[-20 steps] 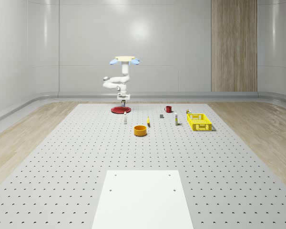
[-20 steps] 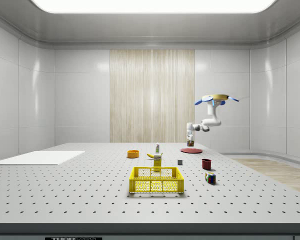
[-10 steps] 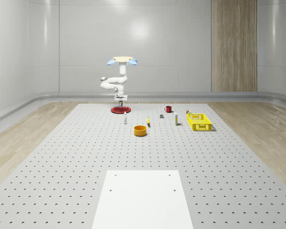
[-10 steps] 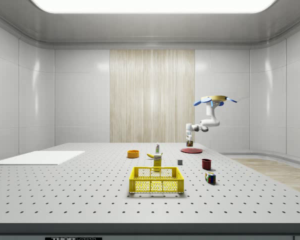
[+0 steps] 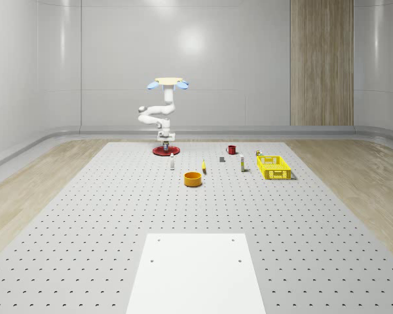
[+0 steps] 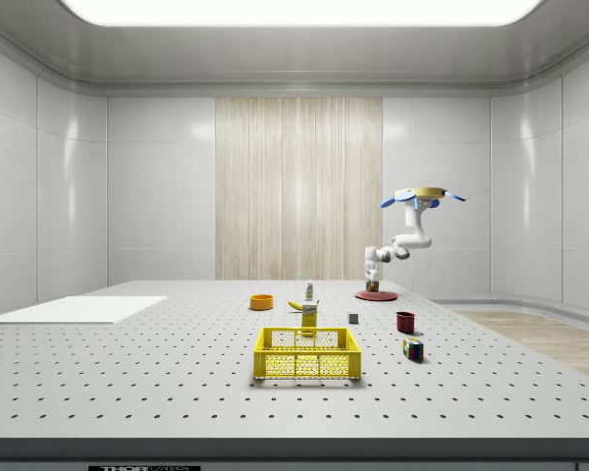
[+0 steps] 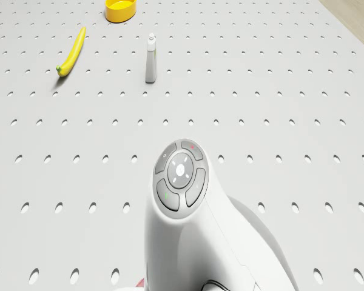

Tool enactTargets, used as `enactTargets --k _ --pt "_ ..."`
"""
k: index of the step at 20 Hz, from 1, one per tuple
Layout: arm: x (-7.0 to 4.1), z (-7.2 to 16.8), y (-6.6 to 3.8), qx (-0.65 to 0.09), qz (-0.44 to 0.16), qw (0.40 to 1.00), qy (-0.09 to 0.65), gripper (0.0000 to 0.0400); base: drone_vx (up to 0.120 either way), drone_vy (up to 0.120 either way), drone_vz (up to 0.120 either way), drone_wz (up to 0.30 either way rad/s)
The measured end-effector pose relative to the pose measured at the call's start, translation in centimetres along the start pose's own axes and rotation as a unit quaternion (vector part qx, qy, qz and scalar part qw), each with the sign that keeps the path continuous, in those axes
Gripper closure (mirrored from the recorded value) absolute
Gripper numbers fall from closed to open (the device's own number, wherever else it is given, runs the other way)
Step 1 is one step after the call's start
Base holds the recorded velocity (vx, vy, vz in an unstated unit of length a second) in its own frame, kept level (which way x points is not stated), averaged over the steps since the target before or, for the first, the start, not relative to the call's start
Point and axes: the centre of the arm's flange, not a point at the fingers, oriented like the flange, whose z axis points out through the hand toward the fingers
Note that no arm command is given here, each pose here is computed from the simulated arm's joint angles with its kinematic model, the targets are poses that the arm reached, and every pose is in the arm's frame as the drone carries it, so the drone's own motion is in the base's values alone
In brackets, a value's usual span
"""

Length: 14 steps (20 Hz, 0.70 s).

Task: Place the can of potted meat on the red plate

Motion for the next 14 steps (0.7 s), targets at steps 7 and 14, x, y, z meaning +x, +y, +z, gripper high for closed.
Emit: enactTargets --k 7,14 --pt "0.0 0.3 0.0 0.001 -0.001 1.000 -0.002 0.0026 0.000 0.000 0.000 0.000" --pt "0.0 -0.9 0.0 0.001 -0.001 1.000 -0.003 0.0005 0.000 0.000 0.000 0.000"
